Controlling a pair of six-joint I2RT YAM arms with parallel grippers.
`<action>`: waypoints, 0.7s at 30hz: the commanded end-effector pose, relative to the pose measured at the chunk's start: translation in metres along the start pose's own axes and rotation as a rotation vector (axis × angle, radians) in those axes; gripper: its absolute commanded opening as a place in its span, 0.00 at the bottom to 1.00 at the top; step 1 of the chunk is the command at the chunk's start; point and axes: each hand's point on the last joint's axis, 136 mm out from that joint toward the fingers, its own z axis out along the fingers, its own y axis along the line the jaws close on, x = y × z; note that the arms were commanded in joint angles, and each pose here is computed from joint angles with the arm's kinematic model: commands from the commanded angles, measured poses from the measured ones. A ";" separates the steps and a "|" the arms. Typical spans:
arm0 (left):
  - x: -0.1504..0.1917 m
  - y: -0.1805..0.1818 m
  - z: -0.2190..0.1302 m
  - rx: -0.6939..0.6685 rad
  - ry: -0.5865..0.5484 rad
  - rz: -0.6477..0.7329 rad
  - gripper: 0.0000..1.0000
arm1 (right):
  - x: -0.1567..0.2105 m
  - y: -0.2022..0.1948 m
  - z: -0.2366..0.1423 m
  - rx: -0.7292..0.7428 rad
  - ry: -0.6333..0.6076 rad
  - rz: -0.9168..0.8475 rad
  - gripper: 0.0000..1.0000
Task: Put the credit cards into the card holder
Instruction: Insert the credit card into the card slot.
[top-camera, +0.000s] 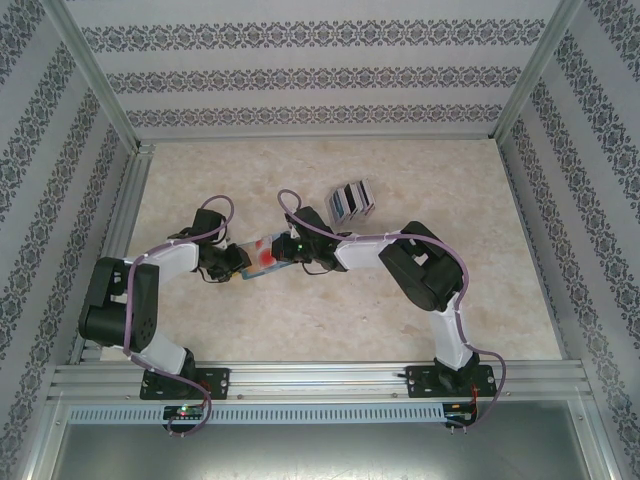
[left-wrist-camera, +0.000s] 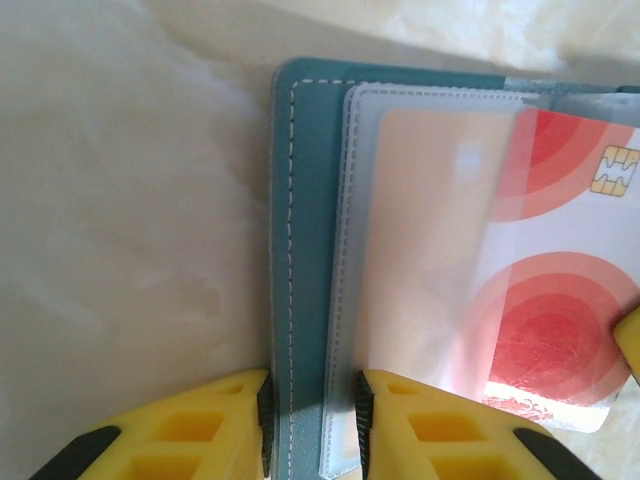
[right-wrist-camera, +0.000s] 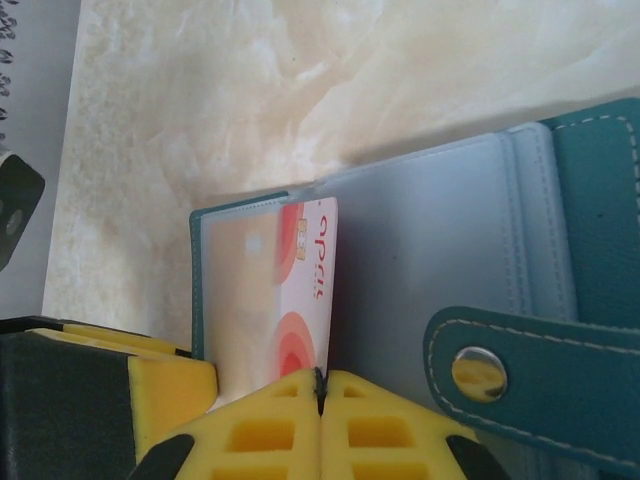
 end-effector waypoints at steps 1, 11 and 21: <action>-0.002 -0.008 0.007 0.012 0.021 0.057 0.30 | 0.041 -0.011 0.002 0.007 0.137 -0.007 0.07; -0.010 -0.014 0.009 0.018 0.009 0.056 0.30 | 0.039 -0.017 -0.004 -0.015 0.199 0.028 0.07; -0.015 -0.017 0.016 0.025 0.029 0.062 0.30 | 0.035 -0.002 0.001 -0.003 0.274 -0.029 0.08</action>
